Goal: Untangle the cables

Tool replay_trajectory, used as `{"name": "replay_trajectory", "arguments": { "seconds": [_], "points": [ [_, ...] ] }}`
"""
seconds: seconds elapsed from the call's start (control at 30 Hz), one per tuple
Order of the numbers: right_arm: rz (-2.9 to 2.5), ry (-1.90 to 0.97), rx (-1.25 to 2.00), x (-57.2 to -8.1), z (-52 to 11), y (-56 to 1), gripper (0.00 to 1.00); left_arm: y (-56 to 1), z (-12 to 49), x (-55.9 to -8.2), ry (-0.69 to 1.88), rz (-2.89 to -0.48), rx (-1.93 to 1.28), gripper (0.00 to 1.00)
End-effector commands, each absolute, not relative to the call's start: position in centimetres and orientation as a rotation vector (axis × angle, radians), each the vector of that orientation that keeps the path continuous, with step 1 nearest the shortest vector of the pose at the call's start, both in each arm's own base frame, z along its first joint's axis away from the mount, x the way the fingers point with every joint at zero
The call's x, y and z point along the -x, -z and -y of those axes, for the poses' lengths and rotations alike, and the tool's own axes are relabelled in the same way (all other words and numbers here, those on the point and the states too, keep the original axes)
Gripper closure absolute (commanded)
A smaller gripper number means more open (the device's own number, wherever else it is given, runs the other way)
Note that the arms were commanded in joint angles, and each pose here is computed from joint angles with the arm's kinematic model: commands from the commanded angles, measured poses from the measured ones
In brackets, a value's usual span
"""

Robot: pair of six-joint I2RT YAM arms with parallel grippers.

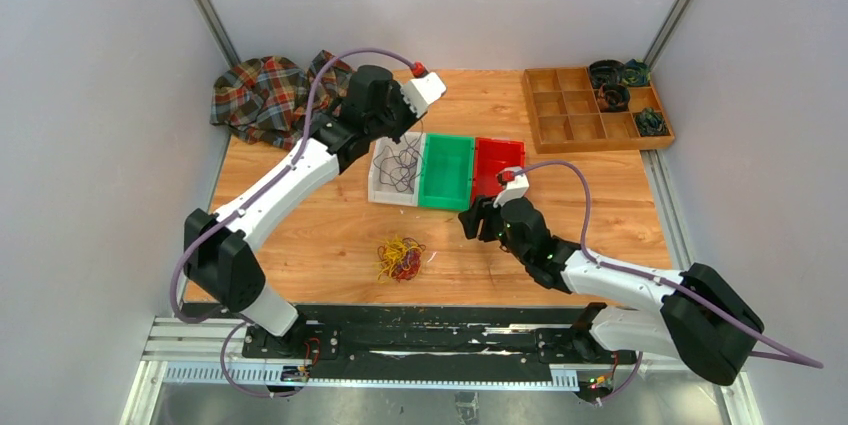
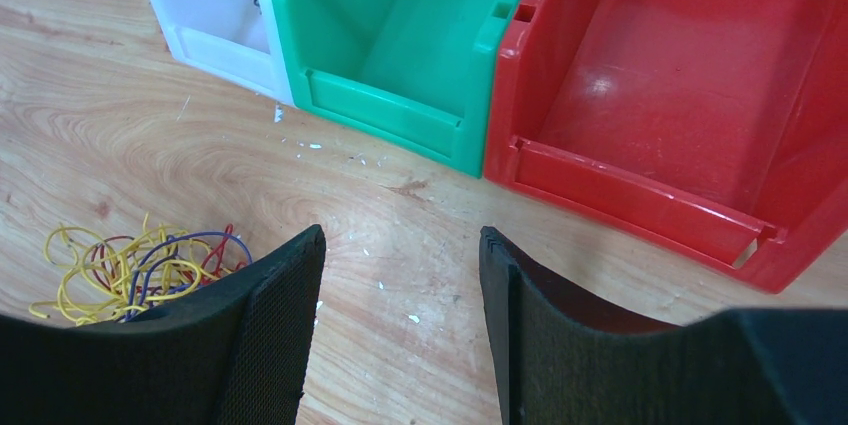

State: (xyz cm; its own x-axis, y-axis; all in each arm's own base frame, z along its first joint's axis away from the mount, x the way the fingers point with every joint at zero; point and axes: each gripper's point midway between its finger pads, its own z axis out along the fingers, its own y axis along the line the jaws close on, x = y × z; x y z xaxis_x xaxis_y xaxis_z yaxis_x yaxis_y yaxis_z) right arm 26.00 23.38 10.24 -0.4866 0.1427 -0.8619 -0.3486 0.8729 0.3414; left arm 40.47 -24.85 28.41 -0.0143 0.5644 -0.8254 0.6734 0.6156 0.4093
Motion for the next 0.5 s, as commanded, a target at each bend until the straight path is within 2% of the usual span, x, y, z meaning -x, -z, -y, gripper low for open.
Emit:
{"name": "replay_trajectory", "arguments": {
  "seconds": [0.0, 0.27, 0.47],
  "points": [
    [-1.965, -0.608, 0.096, -26.6, -22.8, -10.8, 0.42, -24.9, 24.4, -41.0, 0.037, -1.738, -1.115, 1.0],
    [-1.964, -0.616, 0.091, -26.7, -22.8, -10.6, 0.41, -20.2, 22.8, -43.9, -0.193, -1.763, -1.237, 1.0],
    [-1.967, -0.62, 0.085, -26.9, -22.8, -10.4, 0.41, -16.6, 22.1, -44.2, -0.216, -1.801, -1.28, 1.0]
  ]
}}
